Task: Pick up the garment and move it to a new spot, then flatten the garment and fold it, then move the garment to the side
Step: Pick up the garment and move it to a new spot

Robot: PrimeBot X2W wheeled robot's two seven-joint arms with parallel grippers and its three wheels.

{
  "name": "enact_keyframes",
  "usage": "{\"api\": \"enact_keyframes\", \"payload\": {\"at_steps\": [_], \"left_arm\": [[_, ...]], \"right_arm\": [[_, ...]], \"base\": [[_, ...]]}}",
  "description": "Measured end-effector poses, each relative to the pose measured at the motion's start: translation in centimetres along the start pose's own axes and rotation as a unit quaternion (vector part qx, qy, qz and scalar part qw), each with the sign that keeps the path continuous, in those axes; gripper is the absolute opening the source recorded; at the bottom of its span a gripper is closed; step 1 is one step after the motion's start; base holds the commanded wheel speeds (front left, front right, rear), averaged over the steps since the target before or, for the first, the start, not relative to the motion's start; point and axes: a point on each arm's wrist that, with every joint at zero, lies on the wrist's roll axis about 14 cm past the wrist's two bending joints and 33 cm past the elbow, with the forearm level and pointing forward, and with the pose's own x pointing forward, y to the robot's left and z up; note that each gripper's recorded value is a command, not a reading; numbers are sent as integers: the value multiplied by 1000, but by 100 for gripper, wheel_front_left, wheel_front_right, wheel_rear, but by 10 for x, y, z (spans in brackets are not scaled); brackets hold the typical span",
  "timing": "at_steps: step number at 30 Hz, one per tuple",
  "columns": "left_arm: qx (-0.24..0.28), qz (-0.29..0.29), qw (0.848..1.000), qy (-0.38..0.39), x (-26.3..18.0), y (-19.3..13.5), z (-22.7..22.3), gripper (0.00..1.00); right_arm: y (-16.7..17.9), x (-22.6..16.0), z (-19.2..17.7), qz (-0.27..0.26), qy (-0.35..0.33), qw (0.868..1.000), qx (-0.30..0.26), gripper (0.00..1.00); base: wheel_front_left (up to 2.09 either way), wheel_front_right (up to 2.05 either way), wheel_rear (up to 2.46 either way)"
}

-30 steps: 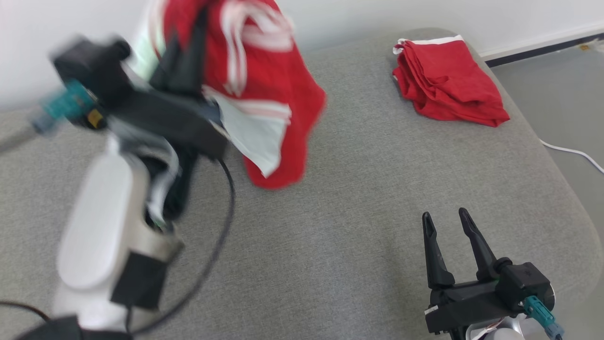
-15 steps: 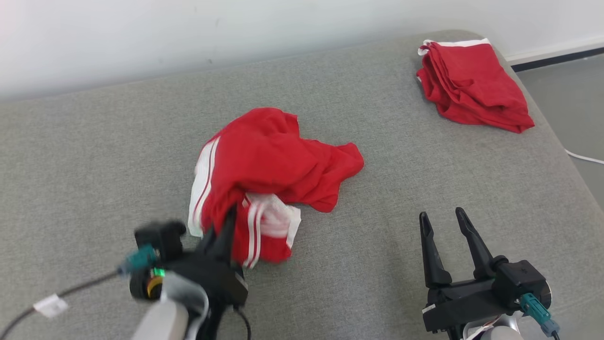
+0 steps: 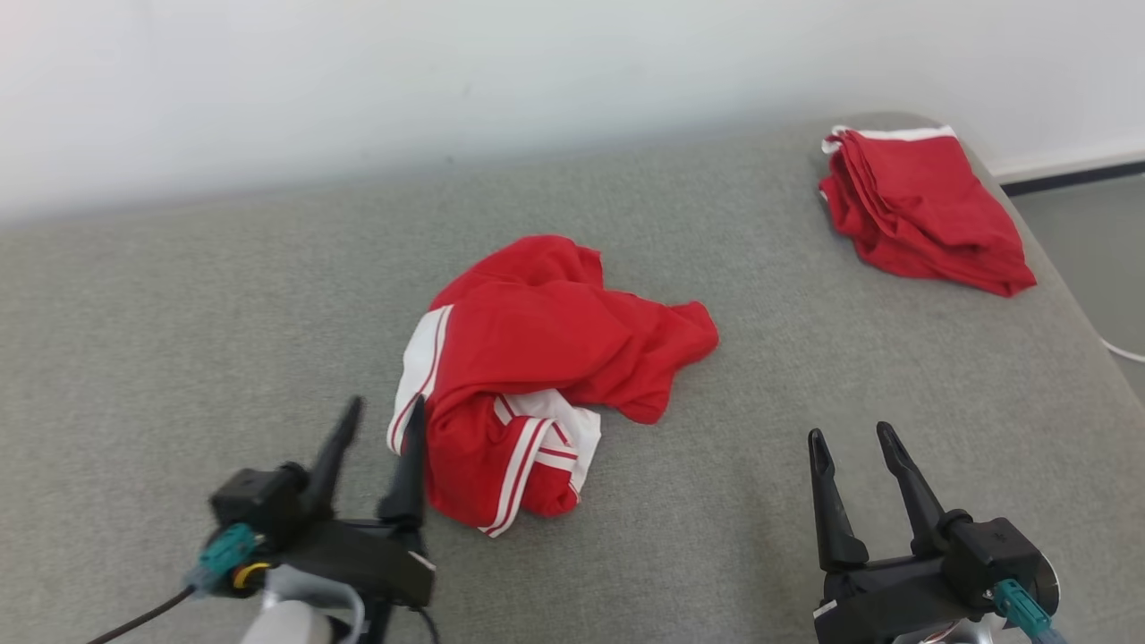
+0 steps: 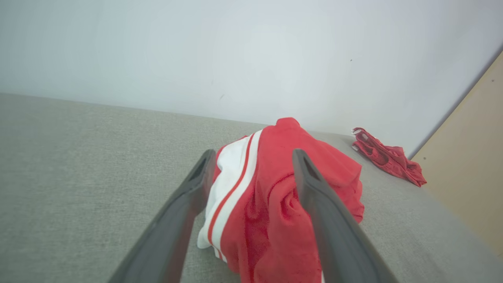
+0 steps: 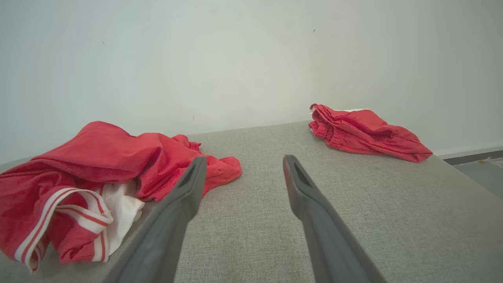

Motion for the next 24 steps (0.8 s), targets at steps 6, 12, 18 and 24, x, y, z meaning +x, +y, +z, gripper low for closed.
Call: {"api": "enact_keyframes", "payload": {"at_steps": [6,12,18,24], "left_arm": [[95,59,992,-53,-26,40,44,100],[144,126,978,-84,-66,69,66,100],[179,161,967,-79,-98,81,63,100],[171,208,960,-74,-128,99,58,100]], "right_arm": [[8,-2,6,12,-10,1000,2,100],[15,-4,10,23,-16,1000,2,100],[18,-3,12,27,-19,999,1,100],[23,-5,11,33,-18,999,5,100]], "base": [[0,0,0],[0,0,0],[0,0,0],[0,0,0]]}}
